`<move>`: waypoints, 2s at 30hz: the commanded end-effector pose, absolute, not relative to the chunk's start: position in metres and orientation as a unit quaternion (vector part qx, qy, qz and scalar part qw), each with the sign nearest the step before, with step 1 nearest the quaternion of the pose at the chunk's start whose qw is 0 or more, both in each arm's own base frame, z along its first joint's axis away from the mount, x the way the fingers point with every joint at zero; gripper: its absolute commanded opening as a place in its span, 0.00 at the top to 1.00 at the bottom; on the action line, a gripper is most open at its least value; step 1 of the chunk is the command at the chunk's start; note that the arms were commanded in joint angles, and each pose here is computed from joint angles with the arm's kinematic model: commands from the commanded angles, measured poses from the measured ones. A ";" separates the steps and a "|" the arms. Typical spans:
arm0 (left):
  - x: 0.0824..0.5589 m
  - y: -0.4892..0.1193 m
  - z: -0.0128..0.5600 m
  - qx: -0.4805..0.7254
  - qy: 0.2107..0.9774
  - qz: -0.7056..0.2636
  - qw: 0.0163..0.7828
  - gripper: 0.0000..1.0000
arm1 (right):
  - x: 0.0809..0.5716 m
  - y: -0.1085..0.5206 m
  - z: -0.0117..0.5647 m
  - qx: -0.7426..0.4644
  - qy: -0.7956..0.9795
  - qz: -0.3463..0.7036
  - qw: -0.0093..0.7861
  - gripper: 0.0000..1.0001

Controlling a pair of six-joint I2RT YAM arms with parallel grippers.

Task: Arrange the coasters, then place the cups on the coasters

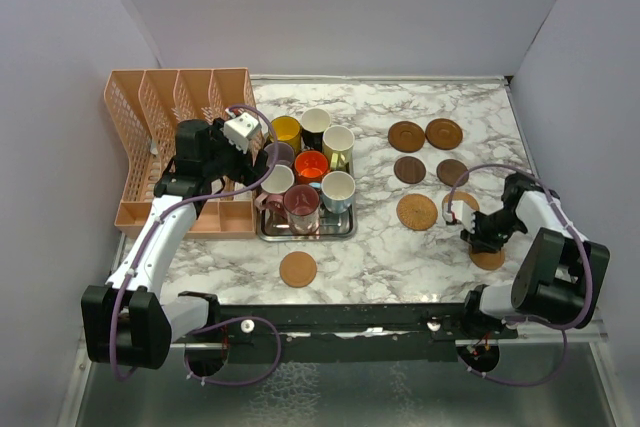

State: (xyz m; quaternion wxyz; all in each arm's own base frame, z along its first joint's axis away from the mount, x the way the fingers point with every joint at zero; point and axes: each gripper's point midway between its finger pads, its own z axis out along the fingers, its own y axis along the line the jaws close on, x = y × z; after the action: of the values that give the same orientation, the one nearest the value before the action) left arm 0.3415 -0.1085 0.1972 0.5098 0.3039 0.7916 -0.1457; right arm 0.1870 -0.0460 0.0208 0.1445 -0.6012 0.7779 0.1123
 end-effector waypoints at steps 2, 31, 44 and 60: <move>0.342 -0.111 0.203 0.313 0.781 -0.145 0.521 0.01 | 0.183 -0.020 0.022 -0.588 0.778 0.154 0.156 0.79; 0.341 -0.109 0.203 0.315 0.780 -0.140 0.523 0.01 | 0.200 0.016 0.022 -0.592 0.768 0.185 0.159 0.80; 0.336 -0.103 0.204 0.311 0.795 -0.127 0.505 0.01 | 0.230 0.042 0.092 -0.574 0.756 0.204 0.239 0.62; 0.234 -0.167 0.212 0.542 0.702 -0.230 0.402 0.10 | 0.281 0.145 0.184 -0.473 0.713 0.303 0.420 0.44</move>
State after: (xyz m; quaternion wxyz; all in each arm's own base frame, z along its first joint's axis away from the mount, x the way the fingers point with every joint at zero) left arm 0.2975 -0.1336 0.2133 0.4509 0.4173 0.7672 -0.1843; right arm 0.2566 0.1257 0.1489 0.3523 -0.5302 0.7222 0.2705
